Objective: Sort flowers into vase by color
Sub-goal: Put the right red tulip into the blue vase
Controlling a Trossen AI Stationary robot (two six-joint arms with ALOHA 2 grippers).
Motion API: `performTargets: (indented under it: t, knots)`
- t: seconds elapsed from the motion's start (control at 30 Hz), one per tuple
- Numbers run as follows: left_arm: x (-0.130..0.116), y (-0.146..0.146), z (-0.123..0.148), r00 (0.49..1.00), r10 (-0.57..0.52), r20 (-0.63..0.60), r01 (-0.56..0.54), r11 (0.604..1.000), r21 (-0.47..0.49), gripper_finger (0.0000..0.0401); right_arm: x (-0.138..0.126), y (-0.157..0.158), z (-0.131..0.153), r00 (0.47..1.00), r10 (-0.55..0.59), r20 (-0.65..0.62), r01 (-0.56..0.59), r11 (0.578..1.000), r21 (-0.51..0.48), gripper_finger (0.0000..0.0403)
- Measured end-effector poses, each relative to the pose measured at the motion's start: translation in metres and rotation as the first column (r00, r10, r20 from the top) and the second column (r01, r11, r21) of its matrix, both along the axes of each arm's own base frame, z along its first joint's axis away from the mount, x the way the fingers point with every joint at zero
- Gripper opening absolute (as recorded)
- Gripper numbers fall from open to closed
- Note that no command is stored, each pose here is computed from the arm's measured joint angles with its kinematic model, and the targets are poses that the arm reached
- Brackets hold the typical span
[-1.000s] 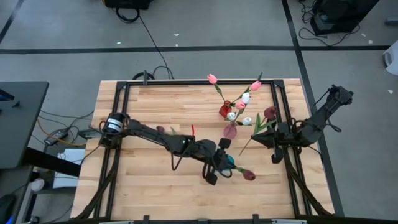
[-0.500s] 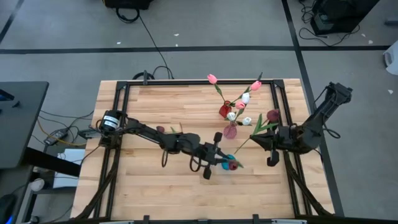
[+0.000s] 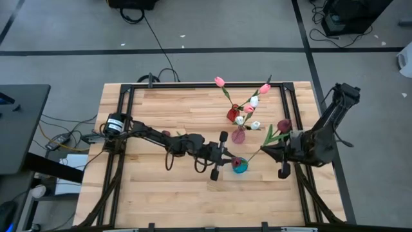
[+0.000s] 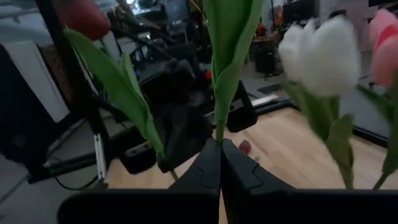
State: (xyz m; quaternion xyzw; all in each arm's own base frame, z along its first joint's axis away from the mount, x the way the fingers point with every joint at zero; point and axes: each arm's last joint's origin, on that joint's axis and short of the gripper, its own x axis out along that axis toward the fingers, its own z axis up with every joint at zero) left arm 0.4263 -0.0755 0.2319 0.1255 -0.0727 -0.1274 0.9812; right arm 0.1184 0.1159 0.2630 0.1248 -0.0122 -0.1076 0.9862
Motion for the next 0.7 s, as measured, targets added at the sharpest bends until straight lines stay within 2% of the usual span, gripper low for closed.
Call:
performTargets:
  t: [0.17,0.43,0.7]
  knots:
    - [0.000,-0.001,-0.006,0.997,-0.018,-0.072,0.016,1.000,-0.026,0.0014,0.011,0.010,-0.015,0.998,-0.031,-0.048,0.029,0.999,-0.041,0.0009]
    - [0.000,-0.001,-0.006,0.996,-0.033,-0.079,0.028,0.998,-0.058,0.0014,0.020,0.019,-0.024,0.992,-0.116,-0.049,0.112,0.991,-0.076,0.0009]
    - [0.002,0.008,-0.006,0.994,-0.031,-0.103,0.017,0.991,-0.136,0.0014,0.026,0.027,-0.036,0.991,-0.113,-0.079,0.104,0.988,-0.110,0.0009]
